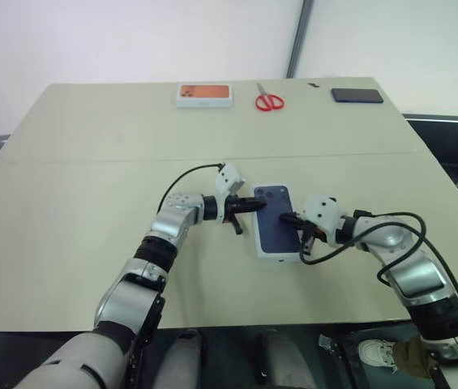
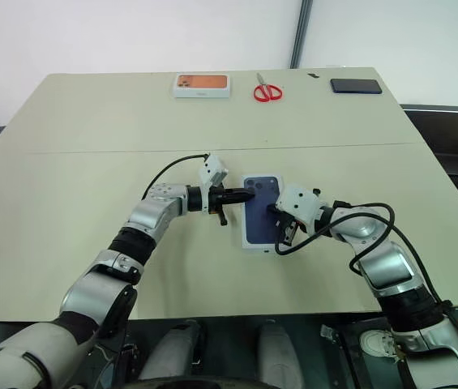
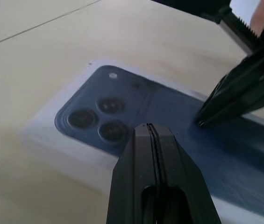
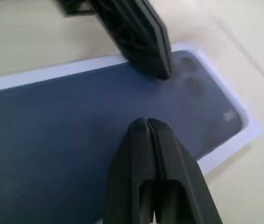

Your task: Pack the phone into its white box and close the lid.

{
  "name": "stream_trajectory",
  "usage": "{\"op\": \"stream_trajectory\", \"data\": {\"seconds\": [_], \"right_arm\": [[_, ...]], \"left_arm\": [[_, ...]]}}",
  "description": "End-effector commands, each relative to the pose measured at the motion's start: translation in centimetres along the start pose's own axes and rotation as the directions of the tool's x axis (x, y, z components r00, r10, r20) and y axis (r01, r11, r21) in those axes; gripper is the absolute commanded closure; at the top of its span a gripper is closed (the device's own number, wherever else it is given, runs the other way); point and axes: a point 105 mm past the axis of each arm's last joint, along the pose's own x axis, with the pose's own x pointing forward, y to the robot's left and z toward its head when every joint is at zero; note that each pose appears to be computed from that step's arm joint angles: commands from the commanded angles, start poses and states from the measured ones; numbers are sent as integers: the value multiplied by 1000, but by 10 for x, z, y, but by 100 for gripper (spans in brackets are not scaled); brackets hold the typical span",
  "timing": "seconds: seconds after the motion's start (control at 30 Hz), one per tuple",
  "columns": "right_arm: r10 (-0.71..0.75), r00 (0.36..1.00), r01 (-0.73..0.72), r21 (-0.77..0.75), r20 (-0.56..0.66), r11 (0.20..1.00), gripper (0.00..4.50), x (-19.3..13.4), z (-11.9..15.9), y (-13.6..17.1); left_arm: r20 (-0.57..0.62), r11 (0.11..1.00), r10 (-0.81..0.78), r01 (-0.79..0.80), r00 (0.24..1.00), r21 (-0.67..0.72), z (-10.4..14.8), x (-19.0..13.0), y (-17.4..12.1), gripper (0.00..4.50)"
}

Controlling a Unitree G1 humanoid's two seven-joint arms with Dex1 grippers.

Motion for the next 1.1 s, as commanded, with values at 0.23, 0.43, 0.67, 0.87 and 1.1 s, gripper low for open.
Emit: {"op": "stream_trajectory", "data": {"seconds": [0.23,0.43,0.67,0.87,1.1], "right_arm": [[3,997,-16,162,78,987,448,-2,10,-5],[-120,968,73,210,220,975,209,-9,36,-35],[-128,956,78,195,264,978,2,-16,33,-42],[-152,942,86,224,298,971,2,-33,29,-46],[-88,964,21,259,250,966,2,-64,5,-21]], "left_arm": [[113,996,23,-12,993,-92,17,-14,5,424],[215,994,86,-100,973,53,54,-51,18,157],[175,968,205,-225,963,108,30,-114,30,0],[134,932,323,-340,937,124,11,-158,24,0],[84,884,452,-459,888,89,-17,-213,7,0]]}}
